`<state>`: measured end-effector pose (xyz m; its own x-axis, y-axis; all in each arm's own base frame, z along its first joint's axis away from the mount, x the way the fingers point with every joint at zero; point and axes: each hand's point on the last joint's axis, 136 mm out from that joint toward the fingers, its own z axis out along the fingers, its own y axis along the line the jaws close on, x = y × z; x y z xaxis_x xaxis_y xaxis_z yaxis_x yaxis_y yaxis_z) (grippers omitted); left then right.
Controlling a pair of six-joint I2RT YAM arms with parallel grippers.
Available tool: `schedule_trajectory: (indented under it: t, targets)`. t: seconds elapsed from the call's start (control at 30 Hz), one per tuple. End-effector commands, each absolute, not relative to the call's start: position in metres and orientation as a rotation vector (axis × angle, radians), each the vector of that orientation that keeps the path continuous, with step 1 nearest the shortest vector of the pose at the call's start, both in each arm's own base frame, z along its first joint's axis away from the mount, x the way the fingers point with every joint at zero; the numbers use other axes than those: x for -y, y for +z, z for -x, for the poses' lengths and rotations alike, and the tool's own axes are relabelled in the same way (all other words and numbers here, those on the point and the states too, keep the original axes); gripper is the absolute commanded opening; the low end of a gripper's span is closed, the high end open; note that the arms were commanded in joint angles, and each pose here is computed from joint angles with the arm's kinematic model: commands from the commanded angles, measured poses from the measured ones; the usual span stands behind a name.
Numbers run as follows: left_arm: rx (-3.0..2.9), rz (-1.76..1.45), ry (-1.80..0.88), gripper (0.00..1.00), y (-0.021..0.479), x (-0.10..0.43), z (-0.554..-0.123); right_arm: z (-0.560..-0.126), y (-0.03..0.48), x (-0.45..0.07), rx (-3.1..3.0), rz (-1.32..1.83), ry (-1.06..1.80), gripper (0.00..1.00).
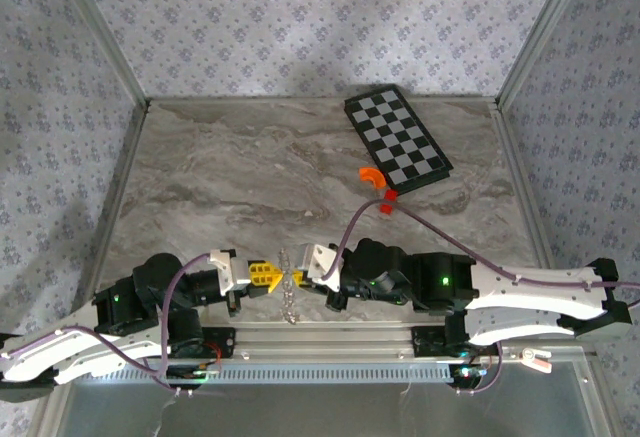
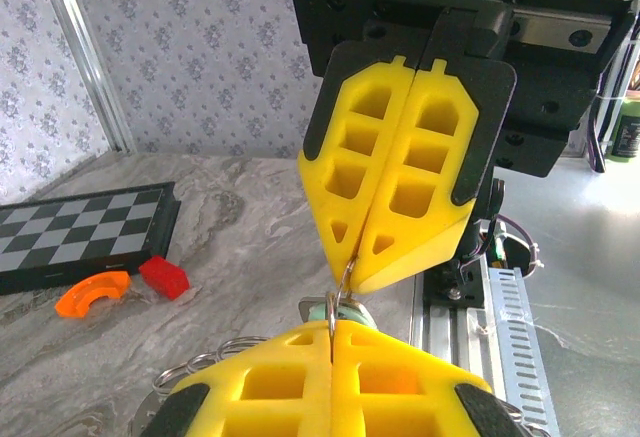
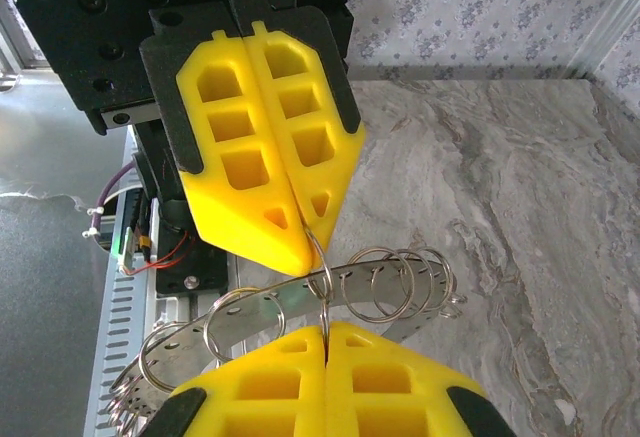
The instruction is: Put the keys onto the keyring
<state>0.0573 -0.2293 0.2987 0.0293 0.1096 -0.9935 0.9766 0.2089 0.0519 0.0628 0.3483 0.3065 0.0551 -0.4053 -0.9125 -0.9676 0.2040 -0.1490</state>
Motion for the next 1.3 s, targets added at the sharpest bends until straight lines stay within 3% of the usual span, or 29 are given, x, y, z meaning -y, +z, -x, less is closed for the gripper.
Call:
schedule_trajectory:
  t: [0.0, 1.27]
  targets:
    - [-1.278, -1.113, -1.006, 0.0, 0.317, 0.229, -0.054, -0.068, 0.319, -0.352, -1.489, 1.316, 0.747, 0.0]
    - [-1.264, -1.116, -1.001, 0.0, 0.321, 0.23, -0.054, -0.066, 0.315, -0.343, -1.537, 1.321, 0.768, 0.0]
